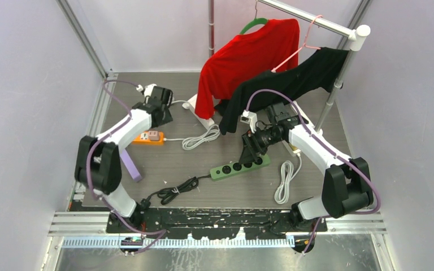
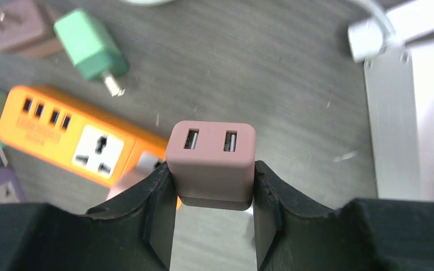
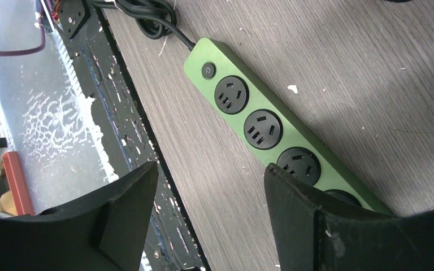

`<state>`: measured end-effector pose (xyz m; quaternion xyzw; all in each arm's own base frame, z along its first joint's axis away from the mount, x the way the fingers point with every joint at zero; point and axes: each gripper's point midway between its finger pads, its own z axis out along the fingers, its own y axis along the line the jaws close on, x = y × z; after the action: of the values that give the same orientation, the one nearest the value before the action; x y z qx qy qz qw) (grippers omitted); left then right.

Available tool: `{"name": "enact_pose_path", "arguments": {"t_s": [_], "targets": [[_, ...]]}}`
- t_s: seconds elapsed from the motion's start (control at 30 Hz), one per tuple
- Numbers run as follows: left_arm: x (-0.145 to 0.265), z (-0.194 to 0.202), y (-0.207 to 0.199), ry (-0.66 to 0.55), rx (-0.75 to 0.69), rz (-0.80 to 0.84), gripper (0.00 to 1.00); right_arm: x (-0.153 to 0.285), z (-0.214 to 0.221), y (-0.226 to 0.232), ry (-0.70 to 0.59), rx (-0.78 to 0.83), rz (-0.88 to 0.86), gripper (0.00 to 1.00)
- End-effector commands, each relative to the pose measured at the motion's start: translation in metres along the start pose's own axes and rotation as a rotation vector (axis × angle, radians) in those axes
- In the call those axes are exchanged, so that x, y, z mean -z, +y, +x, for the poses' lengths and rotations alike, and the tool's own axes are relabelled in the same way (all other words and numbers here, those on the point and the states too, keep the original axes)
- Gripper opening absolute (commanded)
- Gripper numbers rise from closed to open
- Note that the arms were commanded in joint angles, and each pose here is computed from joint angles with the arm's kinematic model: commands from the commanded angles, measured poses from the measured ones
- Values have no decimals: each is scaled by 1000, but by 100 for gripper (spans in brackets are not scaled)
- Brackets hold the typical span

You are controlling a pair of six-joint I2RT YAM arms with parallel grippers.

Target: Pull the plug off the socket

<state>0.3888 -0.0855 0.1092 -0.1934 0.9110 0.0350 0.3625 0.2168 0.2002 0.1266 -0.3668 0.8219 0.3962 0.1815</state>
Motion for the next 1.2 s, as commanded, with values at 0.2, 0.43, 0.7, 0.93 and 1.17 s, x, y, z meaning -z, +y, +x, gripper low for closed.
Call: {"name": "enact_pose_path", "arguments": {"t_s": [0.2, 0.43, 0.7, 0.93, 1.17], "targets": [[-63, -37, 9, 100, 6, -95, 0, 12, -16, 10, -52, 85, 0, 74], [-82, -28, 21, 154, 6, -111, 2, 12, -16, 11, -51, 93, 1, 74], [-84, -27, 23, 171, 16, -99, 4, 12, -16, 12, -52, 96, -4, 74], [-83, -25, 28, 183, 7, -114, 4, 13, -16, 13, -54, 101, -6, 74], [-84, -23, 38, 185, -42, -150, 5, 13, -15, 15, -53, 110, -10, 74]]}}
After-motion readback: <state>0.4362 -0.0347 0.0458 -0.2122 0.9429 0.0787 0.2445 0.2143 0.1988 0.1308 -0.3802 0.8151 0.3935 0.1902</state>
